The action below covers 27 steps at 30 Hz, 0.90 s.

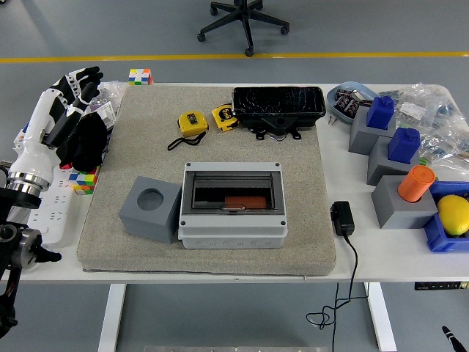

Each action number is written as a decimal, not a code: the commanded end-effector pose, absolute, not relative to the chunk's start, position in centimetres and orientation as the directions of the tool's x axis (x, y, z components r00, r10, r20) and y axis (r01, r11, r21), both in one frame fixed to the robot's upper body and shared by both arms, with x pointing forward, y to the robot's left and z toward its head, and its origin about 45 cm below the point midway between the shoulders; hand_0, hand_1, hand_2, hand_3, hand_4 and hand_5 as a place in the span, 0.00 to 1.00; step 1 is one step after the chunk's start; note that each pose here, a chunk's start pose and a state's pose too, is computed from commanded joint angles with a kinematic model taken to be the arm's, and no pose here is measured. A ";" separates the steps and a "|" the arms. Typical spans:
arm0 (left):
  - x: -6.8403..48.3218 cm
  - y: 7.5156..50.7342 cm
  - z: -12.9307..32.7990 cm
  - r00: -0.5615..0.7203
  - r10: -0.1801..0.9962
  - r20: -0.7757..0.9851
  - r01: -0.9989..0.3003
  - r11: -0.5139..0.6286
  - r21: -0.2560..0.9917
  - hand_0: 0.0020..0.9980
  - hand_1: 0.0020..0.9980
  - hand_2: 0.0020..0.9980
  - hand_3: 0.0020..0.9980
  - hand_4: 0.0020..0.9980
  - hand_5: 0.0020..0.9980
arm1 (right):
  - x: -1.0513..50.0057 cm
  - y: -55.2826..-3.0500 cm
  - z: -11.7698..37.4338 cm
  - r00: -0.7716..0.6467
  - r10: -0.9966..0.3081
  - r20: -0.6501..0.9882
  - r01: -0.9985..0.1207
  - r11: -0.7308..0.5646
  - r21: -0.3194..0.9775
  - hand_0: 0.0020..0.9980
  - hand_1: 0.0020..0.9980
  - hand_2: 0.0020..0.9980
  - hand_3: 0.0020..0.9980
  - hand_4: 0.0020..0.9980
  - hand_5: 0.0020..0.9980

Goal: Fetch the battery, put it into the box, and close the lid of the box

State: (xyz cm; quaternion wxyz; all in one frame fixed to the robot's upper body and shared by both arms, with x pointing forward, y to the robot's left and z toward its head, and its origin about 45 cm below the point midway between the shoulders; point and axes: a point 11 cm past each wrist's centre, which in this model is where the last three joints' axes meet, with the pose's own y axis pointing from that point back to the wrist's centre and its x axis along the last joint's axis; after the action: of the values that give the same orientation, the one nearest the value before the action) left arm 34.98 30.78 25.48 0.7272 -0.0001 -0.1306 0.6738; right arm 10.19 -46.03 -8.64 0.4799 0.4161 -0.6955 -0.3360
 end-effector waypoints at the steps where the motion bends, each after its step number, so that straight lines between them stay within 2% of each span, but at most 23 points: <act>1: 35.0 30.8 25.5 0.057 0.980 0.190 -0.980 0.092 -0.177 0.80 0.84 0.79 0.76 1.00 0.77 | 10.2 -46.1 -8.6 -0.194 -0.901 0.388 -0.257 0.429 0.866 0.83 0.81 0.78 0.82 1.00 0.97; 7: 34.9 31.0 25.4 0.044 0.980 0.192 -0.980 0.080 -0.180 0.80 0.84 0.78 0.76 1.00 0.77 | 10.7 -46.3 -8.4 -0.206 -0.896 0.394 -0.262 0.438 0.860 0.83 0.81 0.78 0.82 1.00 0.97; 9: 34.9 30.9 25.4 0.045 0.981 0.190 -0.980 0.080 -0.180 0.79 0.81 0.75 0.73 1.00 0.77 | 11.0 -46.2 -8.3 -0.206 -0.897 0.390 -0.274 0.436 0.857 0.83 0.81 0.79 0.82 1.00 0.98; 16: 34.9 30.4 25.2 0.060 0.979 0.194 -0.980 0.094 -0.174 0.78 0.80 0.74 0.73 1.00 0.77 | 11.4 -45.7 -8.4 -0.167 -0.910 0.380 -0.327 0.415 0.849 0.83 0.81 0.79 0.82 1.00 0.98; 27: 34.8 30.2 25.1 0.068 0.978 0.197 -0.980 0.103 -0.173 0.78 0.79 0.74 0.72 1.00 0.77 | 11.4 -45.4 -8.6 -0.154 -0.913 0.378 -0.315 0.408 0.857 0.83 0.81 0.79 0.82 1.00 0.98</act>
State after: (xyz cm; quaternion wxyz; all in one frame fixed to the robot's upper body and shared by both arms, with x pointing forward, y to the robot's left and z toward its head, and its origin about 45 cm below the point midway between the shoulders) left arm 34.84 30.20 25.15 0.7308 0.0029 -0.1320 0.6697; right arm 11.37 -45.39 -8.57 0.4750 0.4440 -0.6916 -0.3145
